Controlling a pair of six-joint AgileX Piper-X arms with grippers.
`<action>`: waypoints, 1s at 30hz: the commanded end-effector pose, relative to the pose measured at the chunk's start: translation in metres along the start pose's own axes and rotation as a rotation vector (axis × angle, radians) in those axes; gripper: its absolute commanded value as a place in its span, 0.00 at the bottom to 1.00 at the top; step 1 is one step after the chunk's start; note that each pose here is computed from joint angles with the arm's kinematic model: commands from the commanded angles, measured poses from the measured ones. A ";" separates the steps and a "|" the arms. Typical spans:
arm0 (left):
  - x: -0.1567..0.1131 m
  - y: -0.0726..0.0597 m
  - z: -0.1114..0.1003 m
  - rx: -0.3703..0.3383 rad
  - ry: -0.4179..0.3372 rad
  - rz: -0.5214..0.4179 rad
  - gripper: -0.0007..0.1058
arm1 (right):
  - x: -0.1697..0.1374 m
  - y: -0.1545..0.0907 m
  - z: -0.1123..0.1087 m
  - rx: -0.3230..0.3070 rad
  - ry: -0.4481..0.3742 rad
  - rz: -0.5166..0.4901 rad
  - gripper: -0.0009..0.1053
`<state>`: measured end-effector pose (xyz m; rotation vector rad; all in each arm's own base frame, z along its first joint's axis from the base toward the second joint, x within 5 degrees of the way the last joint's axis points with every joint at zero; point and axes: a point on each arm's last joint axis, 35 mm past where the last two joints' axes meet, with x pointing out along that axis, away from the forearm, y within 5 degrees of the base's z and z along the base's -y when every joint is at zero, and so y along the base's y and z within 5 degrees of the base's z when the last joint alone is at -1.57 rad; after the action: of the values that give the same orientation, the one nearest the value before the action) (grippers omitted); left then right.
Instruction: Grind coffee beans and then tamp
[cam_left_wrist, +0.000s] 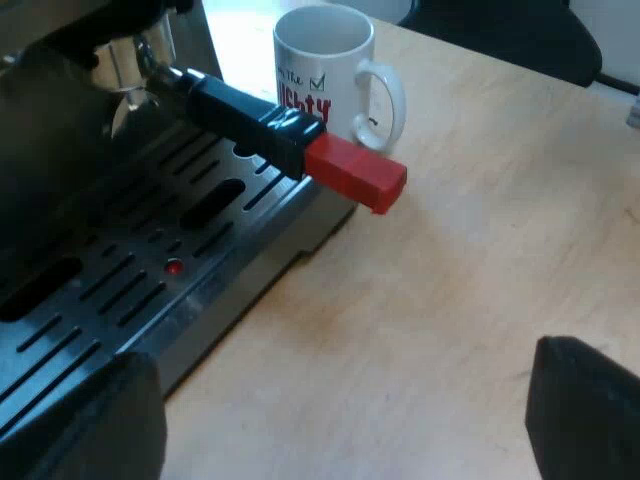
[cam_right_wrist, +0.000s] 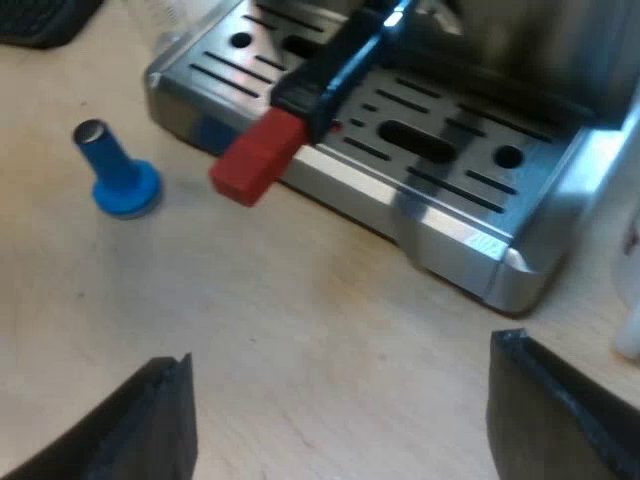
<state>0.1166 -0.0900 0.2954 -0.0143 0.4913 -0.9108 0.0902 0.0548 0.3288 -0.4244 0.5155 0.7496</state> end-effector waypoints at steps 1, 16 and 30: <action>0.006 0.002 -0.005 0.022 -0.043 -0.013 0.75 | 0.002 0.003 0.008 -0.027 -0.015 0.005 0.59; 0.023 0.010 -0.036 0.049 -0.108 -0.027 0.75 | 0.039 0.037 0.015 -0.132 0.039 0.159 0.59; 0.023 0.010 -0.032 0.061 -0.139 -0.029 0.75 | 0.072 0.080 0.017 -0.178 0.049 0.244 0.59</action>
<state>0.1225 -0.0941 0.2519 -0.0248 0.3580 -0.9316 0.0816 0.1506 0.2836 -0.5659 0.5825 1.0483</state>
